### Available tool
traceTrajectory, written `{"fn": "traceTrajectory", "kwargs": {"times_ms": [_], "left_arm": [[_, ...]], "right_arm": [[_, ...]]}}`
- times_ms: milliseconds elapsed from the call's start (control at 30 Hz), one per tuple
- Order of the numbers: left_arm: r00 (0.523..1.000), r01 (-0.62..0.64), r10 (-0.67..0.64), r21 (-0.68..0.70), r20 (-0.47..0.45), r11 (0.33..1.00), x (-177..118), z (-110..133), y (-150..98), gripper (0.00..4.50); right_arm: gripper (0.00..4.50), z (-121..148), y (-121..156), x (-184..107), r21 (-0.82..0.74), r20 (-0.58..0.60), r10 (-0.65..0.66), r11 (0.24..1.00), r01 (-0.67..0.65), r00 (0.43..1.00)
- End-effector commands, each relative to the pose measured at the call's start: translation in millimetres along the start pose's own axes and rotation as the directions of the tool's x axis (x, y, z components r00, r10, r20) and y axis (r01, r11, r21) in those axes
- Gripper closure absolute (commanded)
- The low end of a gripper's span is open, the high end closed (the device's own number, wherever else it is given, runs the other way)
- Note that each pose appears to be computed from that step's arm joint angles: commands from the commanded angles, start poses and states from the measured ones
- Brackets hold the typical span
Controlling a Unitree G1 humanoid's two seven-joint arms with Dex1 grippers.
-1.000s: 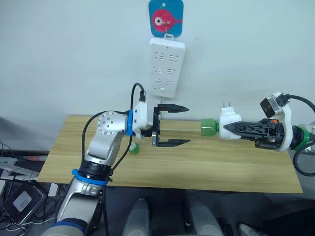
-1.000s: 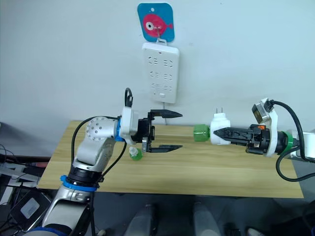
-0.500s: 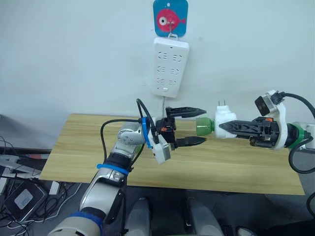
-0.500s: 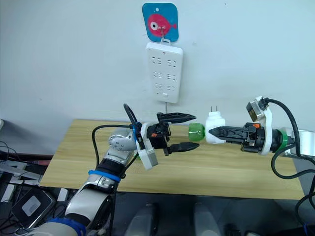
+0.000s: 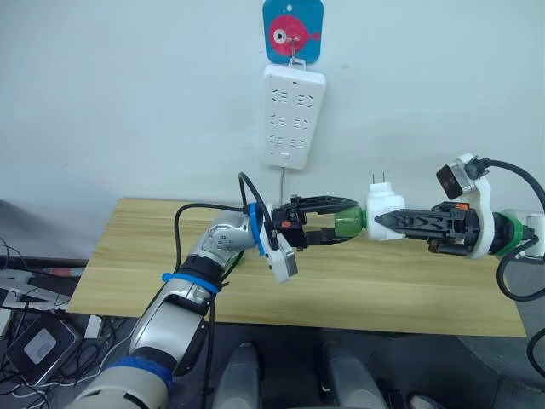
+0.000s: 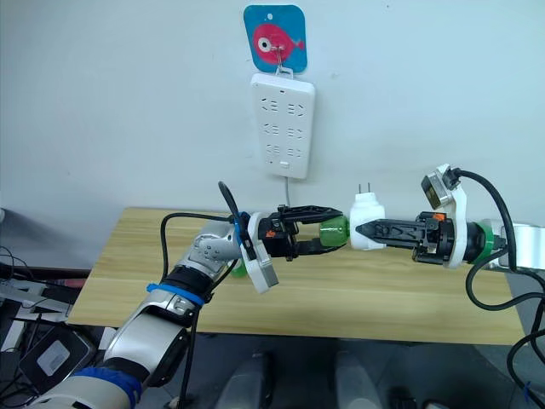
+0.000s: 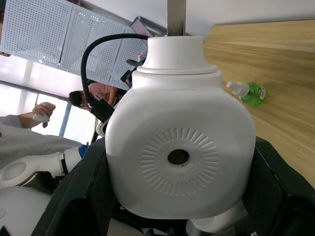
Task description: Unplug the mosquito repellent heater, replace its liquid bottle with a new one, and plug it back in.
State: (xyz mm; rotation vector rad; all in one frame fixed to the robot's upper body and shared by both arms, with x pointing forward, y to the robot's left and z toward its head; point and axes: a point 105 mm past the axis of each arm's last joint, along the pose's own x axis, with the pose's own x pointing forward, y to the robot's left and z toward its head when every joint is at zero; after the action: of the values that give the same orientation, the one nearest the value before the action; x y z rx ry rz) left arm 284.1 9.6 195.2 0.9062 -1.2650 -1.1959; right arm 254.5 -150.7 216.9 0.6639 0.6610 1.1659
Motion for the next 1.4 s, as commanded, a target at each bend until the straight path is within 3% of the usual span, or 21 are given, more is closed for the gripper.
{"fn": "traceTrajectory", "kwargs": {"times_ms": [33, 67, 133, 200, 267, 333, 367, 433, 533, 600, 733, 833, 933, 967, 1033, 1067, 1133, 1167, 1233, 1333, 1400], "left_arm": [[0.999, -0.048, 0.048, -0.153, -0.002, 0.987, 5, -1, 8, 2.26], [0.996, -0.077, 0.059, -0.334, -0.066, 0.939, 5, -13, 8, 2.26], [0.990, -0.115, 0.029, -0.685, -0.135, 0.719, 4, -27, 6, 2.26], [0.992, -0.089, -0.050, -0.929, -0.114, 0.359, 3, -24, 2, 2.26], [0.987, -0.079, -0.139, -0.997, -0.078, 0.000, 0, -18, -4, 2.26], [0.990, -0.097, -0.134, -0.925, -0.050, -0.368, -5, -18, 0, 2.26], [0.995, -0.059, -0.101, -0.859, -0.008, -0.508, -8, -14, 6, 2.26], [0.997, -0.005, -0.064, -0.770, 0.047, -0.638, -13, -9, 10, 2.26], [0.996, 0.017, -0.048, -0.700, 0.073, -0.714, -15, -6, 11, 2.26], [0.994, 0.048, -0.033, -0.703, 0.101, -0.709, -15, -1, 13, 2.26], [0.996, 0.073, 0.007, -0.726, 0.094, -0.684, -14, 0, 20, 0.90], [1.000, 0.000, 0.007, -0.751, -0.005, -0.660, -21, -15, 26, 0.13], [0.993, -0.099, -0.004, -0.813, -0.118, -0.574, -32, -31, 35, 0.03], [0.990, -0.130, -0.015, -0.858, -0.141, -0.497, -34, -33, 39, 0.03], [0.987, -0.163, -0.048, -0.950, -0.156, -0.265, -35, -31, 45, 0.03], [0.985, -0.166, -0.069, -0.977, -0.158, -0.134, -35, -28, 47, 0.03], [0.981, -0.125, -0.117, -0.970, -0.152, 0.209, -37, -21, 45, 0.03], [0.979, -0.091, -0.144, -0.937, -0.146, 0.336, -39, -18, 42, 0.03], [0.974, -0.010, -0.177, -0.811, -0.140, 0.585, -44, -12, 35, 0.03], [0.981, 0.067, -0.148, -0.506, -0.122, 0.860, -50, -3, 30, 0.03], [0.989, 0.058, -0.093, -0.279, -0.115, 0.958, -52, 1, 29, 0.03]], "right_arm": [[1.50, 1, 10, 0, -0.029, -0.005, 0.032, 0.999, -0.032, 0.999], [1.50, 1, 11, 0, -0.029, -0.007, 0.031, 0.999, -0.032, 0.999], [1.50, 0, 12, -1, -0.033, -0.018, 0.030, 0.999, -0.030, 0.999], [1.50, -1, 14, -2, -0.039, -0.034, 0.029, 0.999, -0.031, 0.999], [1.50, -4, 17, -2, -0.047, -0.059, 0.032, 0.998, -0.034, 0.998], [1.50, -8, 18, -2, -0.048, -0.078, 0.035, 0.998, -0.039, 0.996], [1.50, -10, 19, -1, -0.048, -0.088, 0.037, 0.998, -0.041, 0.995], [1.50, -12, 19, 1, -0.048, -0.098, 0.038, 0.998, -0.042, 0.995], [1.50, -13, 18, 2, -0.047, -0.099, 0.038, 0.998, -0.043, 0.994], [1.50, -12, 18, 2, -0.046, -0.097, 0.038, 0.998, -0.043, 0.995], [1.50, -11, 18, 0, -0.045, -0.091, 0.037, 0.998, -0.042, 0.995], [1.50, -9, 18, -2, -0.041, -0.082, 0.040, 0.998, -0.044, 0.996], [1.50, -7, 16, -5, -0.033, -0.063, 0.034, 0.999, -0.036, 0.997], [1.50, -6, 15, -6, -0.030, -0.054, 0.029, 0.999, -0.031, 0.998], [1.50, -3, 13, -8, -0.024, -0.034, 0.023, 0.999, -0.024, 0.999], [1.50, -1, 12, -10, -0.018, -0.022, 0.022, 1.000, -0.022, 1.000], [1.50, 2, 11, -14, -0.008, -0.006, 0.019, 1.000, -0.019, 1.000], [1.50, 3, 10, -15, -0.004, -0.001, 0.017, 1.000, -0.017, 1.000], [1.50, 5, 8, -18, 0.007, 0.010, 0.012, 1.000, -0.012, 1.000], [1.50, 5, 7, -20, 0.019, 0.019, 0.007, 1.000, -0.007, 1.000], [1.50, 5, 5, -21, 0.025, 0.022, 0.004, 1.000, -0.005, 1.000]]}}
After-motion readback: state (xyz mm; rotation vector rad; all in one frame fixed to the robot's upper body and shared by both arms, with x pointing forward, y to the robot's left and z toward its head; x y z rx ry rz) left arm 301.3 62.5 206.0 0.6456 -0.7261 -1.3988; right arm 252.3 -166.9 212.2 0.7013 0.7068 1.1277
